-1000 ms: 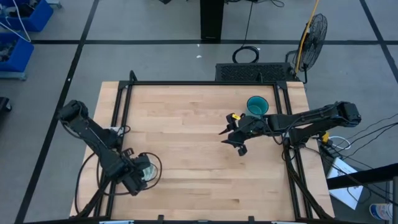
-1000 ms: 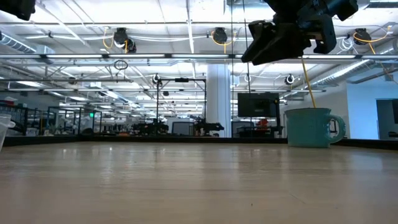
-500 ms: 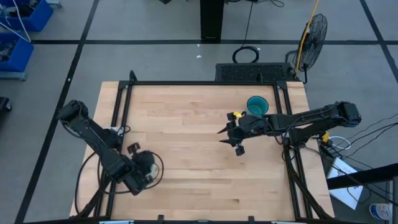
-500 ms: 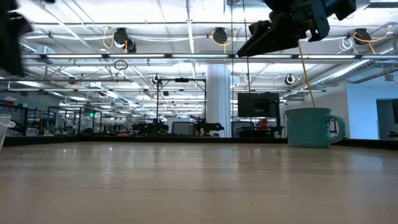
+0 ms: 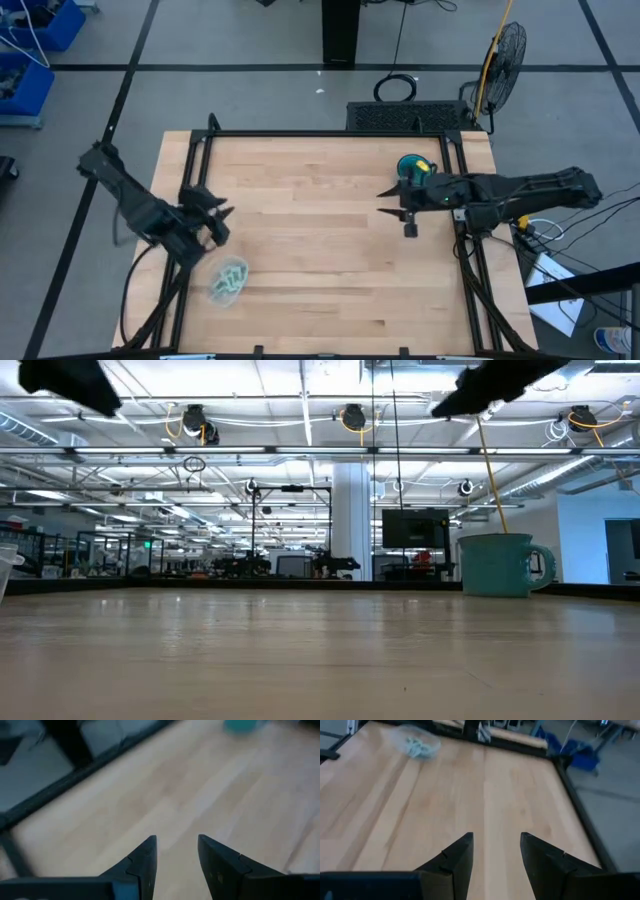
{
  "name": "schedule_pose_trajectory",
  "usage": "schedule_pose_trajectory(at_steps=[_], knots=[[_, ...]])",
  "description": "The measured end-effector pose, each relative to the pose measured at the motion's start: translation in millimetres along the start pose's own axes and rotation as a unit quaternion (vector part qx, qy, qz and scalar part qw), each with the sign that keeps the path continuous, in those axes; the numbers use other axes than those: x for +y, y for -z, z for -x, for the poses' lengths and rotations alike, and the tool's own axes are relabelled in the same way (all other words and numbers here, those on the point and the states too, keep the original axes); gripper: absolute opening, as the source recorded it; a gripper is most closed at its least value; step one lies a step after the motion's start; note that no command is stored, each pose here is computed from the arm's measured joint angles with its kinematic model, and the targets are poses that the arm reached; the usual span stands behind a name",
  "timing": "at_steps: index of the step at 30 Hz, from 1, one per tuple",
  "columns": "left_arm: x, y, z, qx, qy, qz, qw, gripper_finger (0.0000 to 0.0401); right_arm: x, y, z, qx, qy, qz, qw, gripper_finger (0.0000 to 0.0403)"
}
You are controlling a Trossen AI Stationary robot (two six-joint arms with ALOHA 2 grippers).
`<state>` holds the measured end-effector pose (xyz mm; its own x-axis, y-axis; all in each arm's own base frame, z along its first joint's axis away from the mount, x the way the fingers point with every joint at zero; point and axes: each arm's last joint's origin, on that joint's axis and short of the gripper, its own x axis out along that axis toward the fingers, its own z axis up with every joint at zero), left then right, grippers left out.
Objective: Pick and place Stevia / Truvia into bins
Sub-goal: Return to Home Position
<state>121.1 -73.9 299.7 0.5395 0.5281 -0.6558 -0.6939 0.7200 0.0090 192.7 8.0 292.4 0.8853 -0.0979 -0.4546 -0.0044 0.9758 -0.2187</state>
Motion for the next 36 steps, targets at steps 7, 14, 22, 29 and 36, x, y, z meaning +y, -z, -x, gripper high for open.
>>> schedule_pose_trajectory(at_steps=[7, 14, 22, 29, 36], knots=[[3.5, 4.7, -4.5, -0.131, 0.104, -0.007, 0.986, 0.015, 3.1, 23.9, 12.4, -0.012, -0.016, -0.083, 0.996, 0.0155], [-21.4, 35.5, -43.2, -0.159, 0.265, -0.04, 0.95, 0.015, 9.6, 56.7, 15.6, -0.137, -0.036, -0.072, 0.987, 0.0155], [-1.9, 45.0, -78.2, -0.221, 0.3, -0.067, 0.925, 0.015, 2.2, 76.9, 44.7, -0.166, -0.013, -0.114, 0.979, 0.0155], [32.9, 36.7, -70.0, -0.248, 0.309, -0.058, 0.917, 0.015, 1.9, 87.3, 64.9, -0.175, -0.012, -0.121, 0.977, 0.0155], [52.6, 34.0, -62.1, -0.307, 0.31, -0.058, 0.898, 0.015, 5.2, 97.8, 69.6, -0.203, -0.04, -0.125, 0.97, 0.0155]])
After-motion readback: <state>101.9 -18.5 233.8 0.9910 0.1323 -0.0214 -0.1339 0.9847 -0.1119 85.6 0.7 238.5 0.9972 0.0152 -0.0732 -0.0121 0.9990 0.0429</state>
